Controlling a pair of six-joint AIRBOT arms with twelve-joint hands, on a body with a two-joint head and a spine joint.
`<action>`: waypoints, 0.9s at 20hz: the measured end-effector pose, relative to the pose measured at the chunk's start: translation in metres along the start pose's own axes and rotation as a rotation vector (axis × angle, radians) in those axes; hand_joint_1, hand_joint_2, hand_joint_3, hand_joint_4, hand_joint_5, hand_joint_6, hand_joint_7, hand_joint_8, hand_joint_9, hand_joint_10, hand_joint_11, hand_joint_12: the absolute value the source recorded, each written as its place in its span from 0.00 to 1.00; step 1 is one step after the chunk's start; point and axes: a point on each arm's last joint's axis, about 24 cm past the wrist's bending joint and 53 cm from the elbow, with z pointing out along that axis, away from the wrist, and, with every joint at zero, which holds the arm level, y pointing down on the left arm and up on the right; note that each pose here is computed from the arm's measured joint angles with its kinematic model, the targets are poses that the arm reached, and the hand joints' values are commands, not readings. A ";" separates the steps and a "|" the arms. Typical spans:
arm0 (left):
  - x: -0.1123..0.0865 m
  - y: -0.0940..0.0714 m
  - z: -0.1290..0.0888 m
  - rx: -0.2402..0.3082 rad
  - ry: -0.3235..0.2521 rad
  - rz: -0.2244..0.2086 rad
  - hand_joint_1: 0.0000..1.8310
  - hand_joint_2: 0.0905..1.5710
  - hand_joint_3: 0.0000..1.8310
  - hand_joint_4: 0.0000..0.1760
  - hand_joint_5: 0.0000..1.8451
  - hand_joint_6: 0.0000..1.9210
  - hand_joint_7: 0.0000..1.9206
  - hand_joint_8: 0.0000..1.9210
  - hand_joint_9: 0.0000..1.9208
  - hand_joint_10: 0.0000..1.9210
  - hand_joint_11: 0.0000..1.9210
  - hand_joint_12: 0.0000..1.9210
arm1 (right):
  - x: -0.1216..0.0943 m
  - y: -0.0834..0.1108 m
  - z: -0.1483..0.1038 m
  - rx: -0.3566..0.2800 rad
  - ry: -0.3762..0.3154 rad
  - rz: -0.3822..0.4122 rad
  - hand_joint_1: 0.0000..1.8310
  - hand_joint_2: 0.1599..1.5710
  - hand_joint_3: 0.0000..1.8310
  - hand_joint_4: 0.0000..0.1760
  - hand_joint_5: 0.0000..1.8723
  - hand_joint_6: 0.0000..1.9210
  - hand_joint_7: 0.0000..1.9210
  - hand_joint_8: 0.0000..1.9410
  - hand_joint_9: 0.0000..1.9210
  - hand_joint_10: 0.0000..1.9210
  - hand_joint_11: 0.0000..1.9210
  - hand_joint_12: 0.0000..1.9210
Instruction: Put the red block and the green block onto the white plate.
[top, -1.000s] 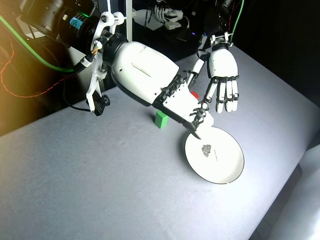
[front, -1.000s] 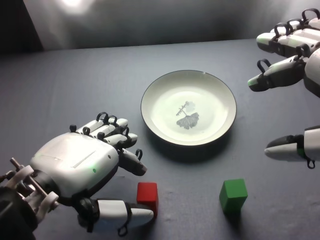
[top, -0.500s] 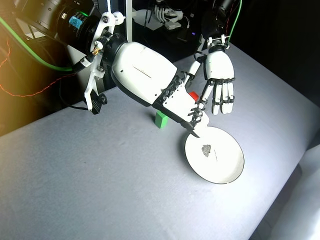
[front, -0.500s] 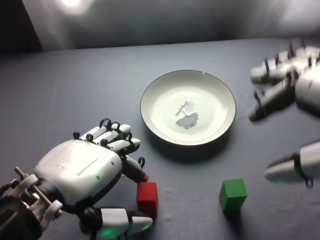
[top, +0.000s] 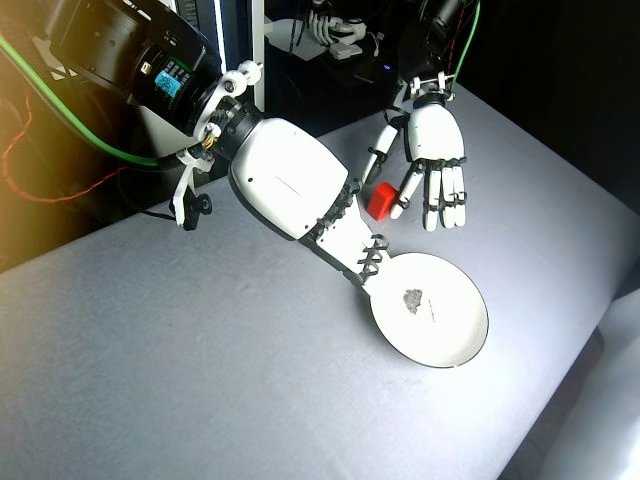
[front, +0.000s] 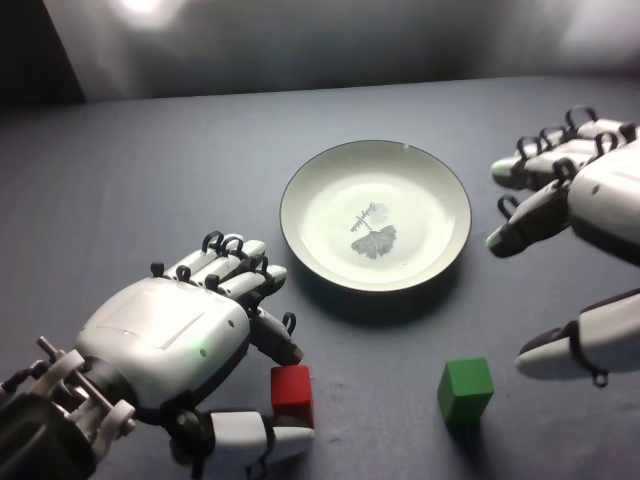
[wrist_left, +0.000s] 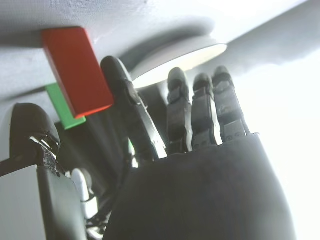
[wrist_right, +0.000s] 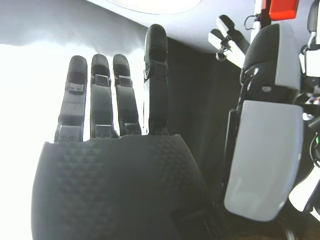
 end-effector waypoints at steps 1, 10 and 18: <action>0.002 0.000 0.001 0.000 0.003 -0.003 0.31 0.61 0.00 1.00 0.48 0.00 0.13 0.00 0.01 0.00 0.00 0.00 | 0.010 0.001 0.003 0.003 0.008 -0.001 0.43 0.47 0.00 0.10 0.38 0.00 0.10 0.00 0.09 0.00 0.00 0.20; 0.003 0.001 0.004 0.001 -0.001 -0.004 0.31 0.61 0.00 1.00 0.49 0.01 0.13 0.00 0.01 0.00 0.00 0.00 | 0.054 -0.001 0.011 0.030 0.059 -0.037 0.44 0.47 0.00 0.02 0.41 0.01 0.12 0.00 0.09 0.00 0.00 0.18; 0.010 -0.001 0.008 0.009 0.004 -0.017 0.30 0.61 0.00 1.00 0.50 0.01 0.14 0.00 0.02 0.00 0.01 0.01 | 0.080 -0.003 0.031 -0.010 0.073 -0.133 0.43 0.46 0.00 0.17 0.43 0.00 0.13 0.00 0.10 0.00 0.00 0.21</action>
